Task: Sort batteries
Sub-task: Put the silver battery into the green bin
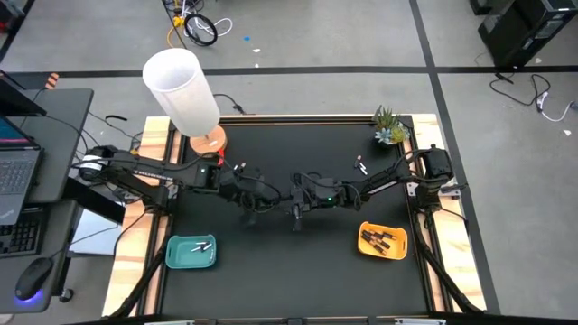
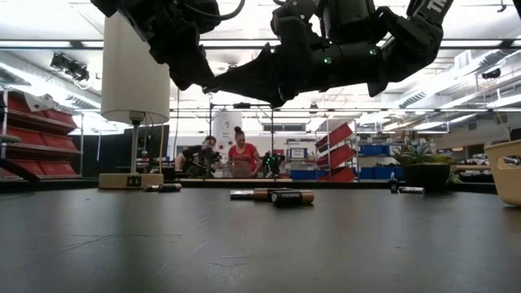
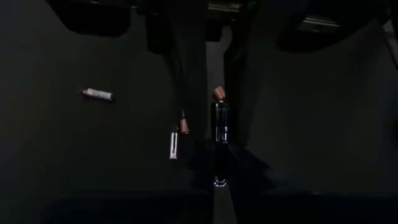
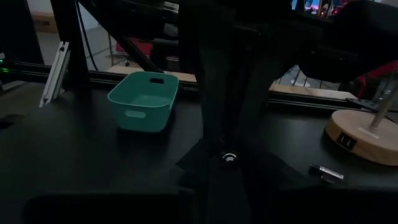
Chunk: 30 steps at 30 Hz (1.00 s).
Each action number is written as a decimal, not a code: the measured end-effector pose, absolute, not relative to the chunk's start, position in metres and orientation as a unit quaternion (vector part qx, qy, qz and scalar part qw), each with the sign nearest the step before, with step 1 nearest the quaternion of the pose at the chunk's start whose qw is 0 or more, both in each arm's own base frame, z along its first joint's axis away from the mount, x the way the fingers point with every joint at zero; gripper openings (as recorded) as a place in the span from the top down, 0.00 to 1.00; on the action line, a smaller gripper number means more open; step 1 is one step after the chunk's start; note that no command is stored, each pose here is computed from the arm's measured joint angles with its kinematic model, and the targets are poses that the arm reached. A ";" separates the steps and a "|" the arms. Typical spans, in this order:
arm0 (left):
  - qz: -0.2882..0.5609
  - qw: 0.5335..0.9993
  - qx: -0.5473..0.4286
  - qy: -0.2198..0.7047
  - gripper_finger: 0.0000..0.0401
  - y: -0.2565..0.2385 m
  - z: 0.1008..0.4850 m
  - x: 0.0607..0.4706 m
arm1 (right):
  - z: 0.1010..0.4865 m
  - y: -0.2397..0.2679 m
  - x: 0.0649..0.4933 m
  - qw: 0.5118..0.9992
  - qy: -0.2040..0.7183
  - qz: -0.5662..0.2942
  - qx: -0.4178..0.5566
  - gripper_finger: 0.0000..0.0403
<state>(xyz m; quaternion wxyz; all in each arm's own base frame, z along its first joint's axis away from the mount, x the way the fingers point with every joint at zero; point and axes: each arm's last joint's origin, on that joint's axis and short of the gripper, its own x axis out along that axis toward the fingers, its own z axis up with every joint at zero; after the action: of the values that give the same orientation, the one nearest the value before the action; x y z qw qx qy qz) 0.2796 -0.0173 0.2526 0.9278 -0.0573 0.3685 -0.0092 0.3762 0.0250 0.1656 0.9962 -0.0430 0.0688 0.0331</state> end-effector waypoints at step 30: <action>0.149 0.871 0.000 0.469 0.56 -0.016 0.291 0.258 | 0.157 0.016 0.375 0.992 0.114 0.007 -0.054 0.96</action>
<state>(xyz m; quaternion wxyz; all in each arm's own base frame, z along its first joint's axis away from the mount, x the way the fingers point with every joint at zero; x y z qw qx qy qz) 0.2579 -0.0157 0.2908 0.8705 -0.0005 0.4691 0.1489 0.3752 0.0162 0.1573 0.9920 -0.0535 0.1137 0.0070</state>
